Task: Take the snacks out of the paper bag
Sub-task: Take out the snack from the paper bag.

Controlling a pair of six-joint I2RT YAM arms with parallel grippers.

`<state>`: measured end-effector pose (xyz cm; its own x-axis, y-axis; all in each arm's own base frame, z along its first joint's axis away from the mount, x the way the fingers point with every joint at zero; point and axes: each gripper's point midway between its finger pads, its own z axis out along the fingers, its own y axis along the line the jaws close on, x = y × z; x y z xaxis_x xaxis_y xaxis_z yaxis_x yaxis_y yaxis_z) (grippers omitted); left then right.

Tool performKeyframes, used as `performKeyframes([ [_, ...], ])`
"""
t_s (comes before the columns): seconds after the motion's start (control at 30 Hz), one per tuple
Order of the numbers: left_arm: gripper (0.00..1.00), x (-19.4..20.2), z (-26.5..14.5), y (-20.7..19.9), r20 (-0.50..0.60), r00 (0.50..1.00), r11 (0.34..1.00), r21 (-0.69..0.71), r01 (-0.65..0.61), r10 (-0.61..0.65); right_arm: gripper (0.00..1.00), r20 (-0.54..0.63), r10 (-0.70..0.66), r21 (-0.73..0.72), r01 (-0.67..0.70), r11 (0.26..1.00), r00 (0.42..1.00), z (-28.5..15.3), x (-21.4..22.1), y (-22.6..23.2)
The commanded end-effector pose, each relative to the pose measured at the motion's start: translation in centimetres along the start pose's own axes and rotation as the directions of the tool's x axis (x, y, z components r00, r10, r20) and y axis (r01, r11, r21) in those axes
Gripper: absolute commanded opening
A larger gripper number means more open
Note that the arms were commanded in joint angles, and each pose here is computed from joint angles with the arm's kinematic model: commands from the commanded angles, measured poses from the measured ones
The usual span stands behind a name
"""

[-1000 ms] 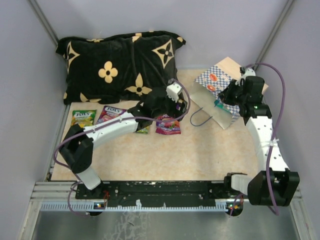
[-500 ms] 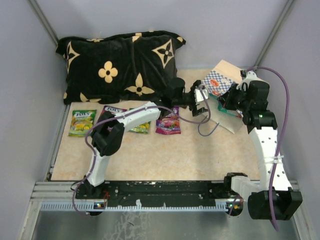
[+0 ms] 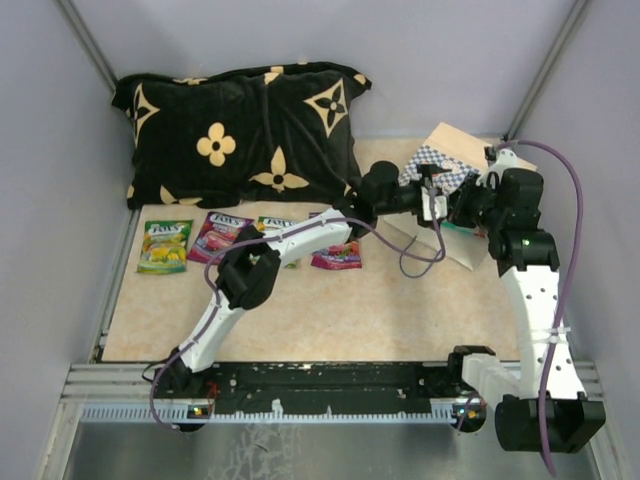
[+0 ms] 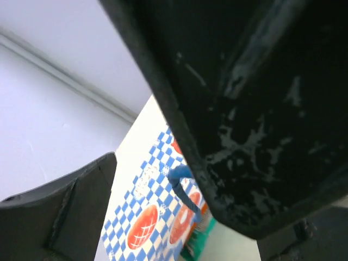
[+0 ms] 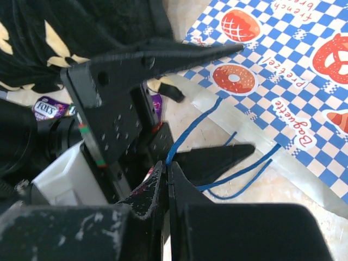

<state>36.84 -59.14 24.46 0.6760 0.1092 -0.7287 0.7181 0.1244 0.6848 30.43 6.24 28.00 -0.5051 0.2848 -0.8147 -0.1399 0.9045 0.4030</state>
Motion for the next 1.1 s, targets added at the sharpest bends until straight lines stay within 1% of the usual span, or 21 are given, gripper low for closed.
performKeyframes([
  [0.0, 0.98, 1.1, 1.8, 0.8, 0.005, 0.998, 0.998, 0.013, -0.055, 0.055, 0.07, 0.070, 0.015, -0.065, -0.010, 0.998, 0.997, -1.7, -1.6, 2.2],
  [0.03, 0.95, 1.4, 2.1, 1.1, -0.004, 0.998, 0.998, 0.003, -0.068, 0.068, 0.14, 0.078, 0.023, -0.069, -0.017, 0.997, 0.997, -2.0, -1.7, 2.4],
  [0.07, 0.90, 2.1, 2.2, 1.2, -0.025, 0.997, 0.997, -0.008, -0.079, 0.079, 0.26, 0.089, 0.031, -0.068, -0.025, 0.997, 0.996, -2.5, -1.9, 2.5],
  [0.17, 0.71, 4.2, 2.1, 1.9, -0.094, 0.988, 0.990, -0.061, -0.127, 0.121, 0.71, 0.132, 0.062, -0.051, -0.055, 0.997, 0.989, -4.2, -2.2, 2.8],
  [0.2, 0.63, 4.7, 2.0, 2.0, -0.111, 0.985, 0.988, -0.066, -0.138, 0.130, 0.85, 0.156, 0.079, -0.041, -0.073, 0.996, 0.985, -5.0, -2.4, 2.8],
  [0.23, 0.50, 5.2, 1.9, 2.0, -0.127, 0.983, 0.987, -0.070, -0.146, 0.136, 0.95, 0.186, 0.103, -0.025, -0.100, 0.995, 0.977, -5.8, -2.6, 2.8],
  [0.27, 0.31, 5.5, 1.8, 2.1, -0.137, 0.981, 0.985, -0.078, -0.151, 0.140, 0.99, 0.225, 0.128, 0.002, -0.132, 0.991, 0.966, -6.6, -2.8, 2.4],
  [0.3, 0.17, 5.7, 1.7, 2.1, -0.144, 0.980, 0.985, -0.087, -0.149, 0.136, 0.99, 0.279, 0.158, 0.006, -0.167, 0.986, 0.947, -8.0, -3.1, 2.5],
  [0.33, 0.14, 5.9, 1.7, 2.1, -0.149, 0.980, 0.985, -0.094, -0.144, 0.129, 0.99, 0.314, 0.192, -0.003, -0.201, 0.980, 0.930, -8.8, -3.2, 2.6],
  [0.4, 0.14, 6.3, 1.8, 2.0, -0.166, 0.982, 0.987, -0.115, -0.115, 0.095, 0.99, 0.364, 0.286, -0.033, -0.295, 0.955, 0.886, -10.1, -2.7, 2.6],
  [0.47, 0.13, 6.7, 2.0, 2.1, -0.196, 0.979, 0.984, -0.154, -0.092, 0.061, 0.99, 0.373, 0.391, -0.101, -0.382, 0.919, 0.841, -10.7, -1.4, 3.0],
  [0.57, 0.07, 7.5, 2.2, 2.0, -0.242, 0.970, 0.977, -0.198, -0.074, 0.024, 0.99, 0.352, 0.511, -0.135, -0.497, 0.857, 0.785, -10.1, 1.7, 2.1],
  [0.63, 0.00, 7.7, 2.2, 2.2, -0.254, 0.967, 0.972, -0.229, -0.046, -0.014, 0.99, 0.343, 0.549, -0.103, -0.550, 0.829, 0.762, -9.4, 3.8, 0.8],
  [0.7, 0.00, 7.7, 2.1, 3.2, -0.259, 0.963, 0.958, -0.287, -0.011, -0.067, 0.99, 0.332, 0.588, -0.102, -0.592, 0.800, 0.738, -8.5, 5.3, 0.1],
  [0.77, 0.00, 7.6, 2.0, 4.4, -0.268, 0.957, 0.940, -0.340, 0.013, -0.111, 0.99, 0.296, 0.639, -0.124, -0.635, 0.763, 0.710, -7.2, 6.6, -0.1],
  [0.83, 0.00, 6.8, 1.6, 6.2, -0.255, 0.953, 0.908, -0.418, 0.041, -0.161, 0.99, 0.241, 0.680, -0.147, -0.666, 0.731, 0.693, -5.5, 7.7, -0.1],
  [0.9, 0.00, 6.4, 0.9, 7.6, -0.237, 0.946, 0.873, -0.480, 0.082, -0.219, 0.98, 0.210, 0.692, -0.156, -0.675, 0.721, 0.690, -4.3, 8.4, -0.2],
  [1.0, 0.00, 6.0, -0.2, 9.1, -0.189, 0.933, 0.843, -0.510, 0.173, -0.306, 0.98, 0.233, 0.679, -0.110, -0.675, 0.730, 0.696, -3.9, 8.8, -1.2],
  [1.07, 0.00, 5.6, -0.7, 9.4, -0.155, 0.926, 0.839, -0.493, 0.230, -0.344, 0.98, 0.256, 0.686, -0.088, -0.690, 0.719, 0.681, -3.7, 9.0, -1.9],
])
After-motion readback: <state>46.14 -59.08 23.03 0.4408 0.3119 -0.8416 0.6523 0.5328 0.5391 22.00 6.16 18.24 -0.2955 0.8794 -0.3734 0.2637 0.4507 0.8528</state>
